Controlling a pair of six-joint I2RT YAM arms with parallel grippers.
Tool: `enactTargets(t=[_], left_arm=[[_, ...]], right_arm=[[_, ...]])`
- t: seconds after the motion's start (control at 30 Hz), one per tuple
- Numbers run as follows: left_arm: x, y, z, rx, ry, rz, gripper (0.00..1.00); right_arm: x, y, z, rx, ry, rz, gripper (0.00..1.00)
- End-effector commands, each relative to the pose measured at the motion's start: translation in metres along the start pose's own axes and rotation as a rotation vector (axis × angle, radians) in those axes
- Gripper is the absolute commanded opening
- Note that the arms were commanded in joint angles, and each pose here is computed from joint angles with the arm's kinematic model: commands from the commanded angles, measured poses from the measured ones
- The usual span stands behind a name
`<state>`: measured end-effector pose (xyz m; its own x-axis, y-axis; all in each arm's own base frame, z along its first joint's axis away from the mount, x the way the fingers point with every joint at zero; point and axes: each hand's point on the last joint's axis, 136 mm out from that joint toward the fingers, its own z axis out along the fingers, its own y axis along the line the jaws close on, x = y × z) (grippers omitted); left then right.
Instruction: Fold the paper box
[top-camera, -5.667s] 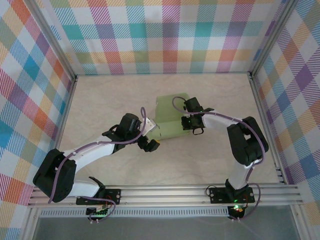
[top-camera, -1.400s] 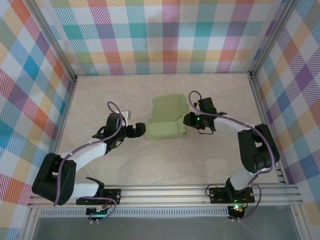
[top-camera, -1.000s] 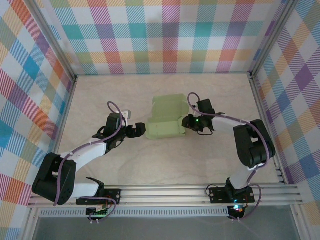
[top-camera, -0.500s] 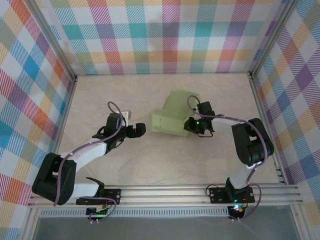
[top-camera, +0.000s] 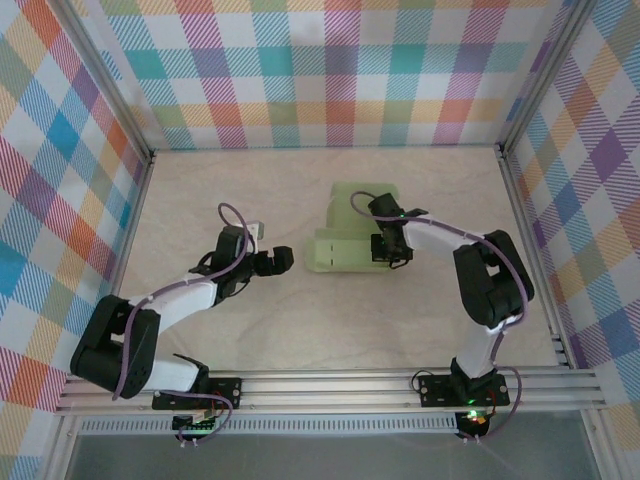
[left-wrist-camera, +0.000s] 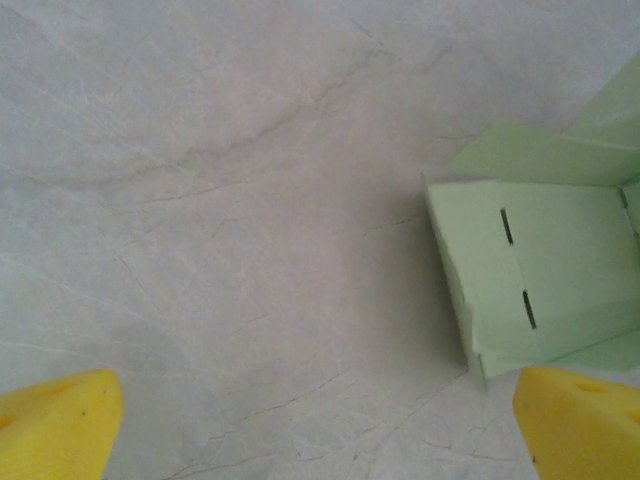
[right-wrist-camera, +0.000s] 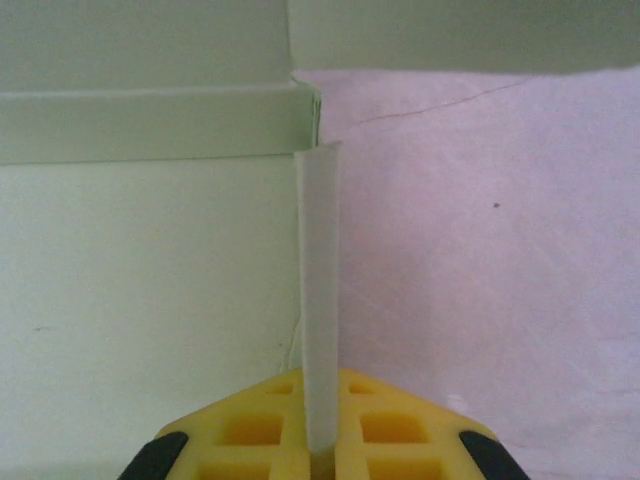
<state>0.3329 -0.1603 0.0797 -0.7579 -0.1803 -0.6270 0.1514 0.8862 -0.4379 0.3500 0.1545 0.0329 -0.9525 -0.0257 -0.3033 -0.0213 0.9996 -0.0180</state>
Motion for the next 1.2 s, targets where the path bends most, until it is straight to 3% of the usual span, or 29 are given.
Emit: enactTargets(t=[0.0, 0.23, 0.47, 0.6, 0.73, 1.03, 1.17], left_arm=[[-0.016, -0.010, 0.010, 0.038, -0.029, -0.096, 1.00], [-0.007, -0.011, 0.032, -0.024, 0.026, -0.248, 1.00], [-0.018, -0.021, 0.038, -0.018, 0.038, -0.230, 0.97], [-0.037, -0.040, 0.039, 0.047, 0.016, -0.100, 0.83], [-0.052, -0.034, 0.055, 0.018, 0.009, -0.045, 0.51], [-0.109, -0.092, 0.065, 0.225, -0.017, -0.227, 0.49], [-0.108, -0.100, 0.083, 0.163, 0.060, -0.319, 0.41]], right_arm=[[0.010, -0.026, 0.001, 0.225, 0.050, -0.110, 0.00], [0.003, -0.030, 0.007, 0.411, 0.027, -0.223, 0.00], [-0.001, -0.021, 0.004, 0.351, -0.003, -0.200, 0.00], [-0.005, 0.001, 0.000, 0.165, -0.044, -0.161, 0.00], [-0.001, 0.008, 0.000, 0.024, -0.006, -0.087, 0.00], [-0.016, -0.007, -0.024, -0.088, -0.084, 0.029, 0.00], [-0.023, -0.008, -0.030, -0.112, -0.107, 0.046, 0.00]])
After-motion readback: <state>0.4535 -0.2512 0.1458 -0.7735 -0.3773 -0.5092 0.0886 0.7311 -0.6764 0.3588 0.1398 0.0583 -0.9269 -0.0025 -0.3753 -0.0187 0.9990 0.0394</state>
